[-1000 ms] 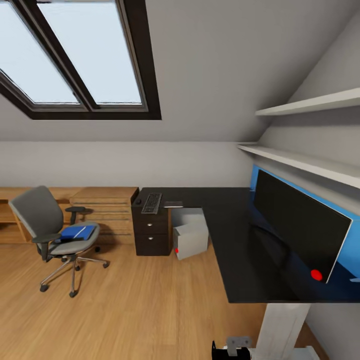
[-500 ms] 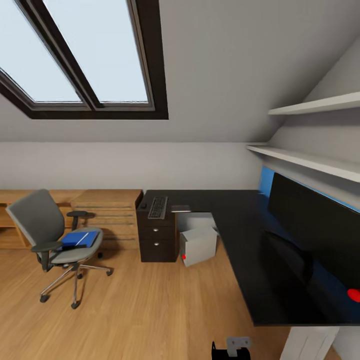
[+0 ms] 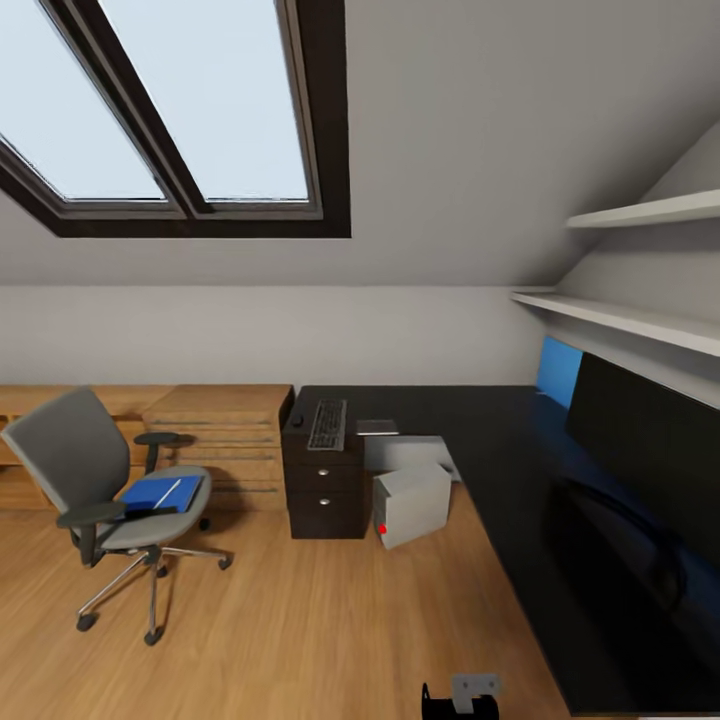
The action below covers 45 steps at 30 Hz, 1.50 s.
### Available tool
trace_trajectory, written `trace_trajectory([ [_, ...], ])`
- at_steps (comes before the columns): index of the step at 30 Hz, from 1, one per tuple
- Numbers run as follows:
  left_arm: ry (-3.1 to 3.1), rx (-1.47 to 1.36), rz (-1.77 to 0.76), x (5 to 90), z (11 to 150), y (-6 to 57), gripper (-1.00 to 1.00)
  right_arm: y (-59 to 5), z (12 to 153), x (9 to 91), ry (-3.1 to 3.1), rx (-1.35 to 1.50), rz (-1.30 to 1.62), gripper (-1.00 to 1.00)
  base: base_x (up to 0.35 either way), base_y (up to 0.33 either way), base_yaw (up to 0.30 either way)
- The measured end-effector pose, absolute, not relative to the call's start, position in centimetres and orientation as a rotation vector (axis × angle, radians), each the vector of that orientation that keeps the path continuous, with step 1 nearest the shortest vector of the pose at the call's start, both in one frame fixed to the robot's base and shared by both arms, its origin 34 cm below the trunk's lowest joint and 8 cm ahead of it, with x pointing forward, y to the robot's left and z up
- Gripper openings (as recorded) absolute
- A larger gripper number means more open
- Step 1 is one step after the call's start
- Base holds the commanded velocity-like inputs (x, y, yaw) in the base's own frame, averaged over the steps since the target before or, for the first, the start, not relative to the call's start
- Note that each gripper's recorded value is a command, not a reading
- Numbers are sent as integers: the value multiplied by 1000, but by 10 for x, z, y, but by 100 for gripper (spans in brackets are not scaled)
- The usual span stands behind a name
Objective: In the bedroom, organize the workspace by keeping the computer under the desk, ensuring the monitor is on the desk, placing the keyboard on the desk next to the monitor, placing the mouse on the desk next to the keyboard, moving the folder from the swivel chair onto the desk next to the mouse, stacking the notebook on top of the folder with the pen on top of the notebook, and positioning the swivel chair next to the desk.
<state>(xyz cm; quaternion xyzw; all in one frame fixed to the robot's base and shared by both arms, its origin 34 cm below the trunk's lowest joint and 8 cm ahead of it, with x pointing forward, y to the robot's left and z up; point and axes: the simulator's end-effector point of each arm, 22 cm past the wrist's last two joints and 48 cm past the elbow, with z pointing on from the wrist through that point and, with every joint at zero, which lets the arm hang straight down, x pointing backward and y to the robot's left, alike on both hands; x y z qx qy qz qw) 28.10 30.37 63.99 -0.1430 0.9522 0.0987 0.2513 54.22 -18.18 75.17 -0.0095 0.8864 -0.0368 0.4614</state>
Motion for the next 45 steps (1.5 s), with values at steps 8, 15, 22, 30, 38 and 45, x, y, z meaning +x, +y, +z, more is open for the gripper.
trace_trajectory([
  [8,2593,-389,269,280,640,304,100,-182,752,542,2181,-22,-89,100,317,120,0],
  [15,2593,-389,269,280,640,304,100,-182,752,542,2181,-22,-89,100,325,64,0],
  [22,2593,-389,269,280,640,304,100,-182,752,542,2181,-22,-90,100,327,9,0],
  [30,2593,-389,268,280,640,303,100,-182,752,542,2181,-22,-90,100,328,1,0],
  [38,2592,-390,267,280,640,303,100,-182,752,542,2181,-22,-90,100,328,0,0],
  [45,2592,-390,267,280,640,303,100,-182,752,542,2181,-22,-90,100,329,0,0],
])
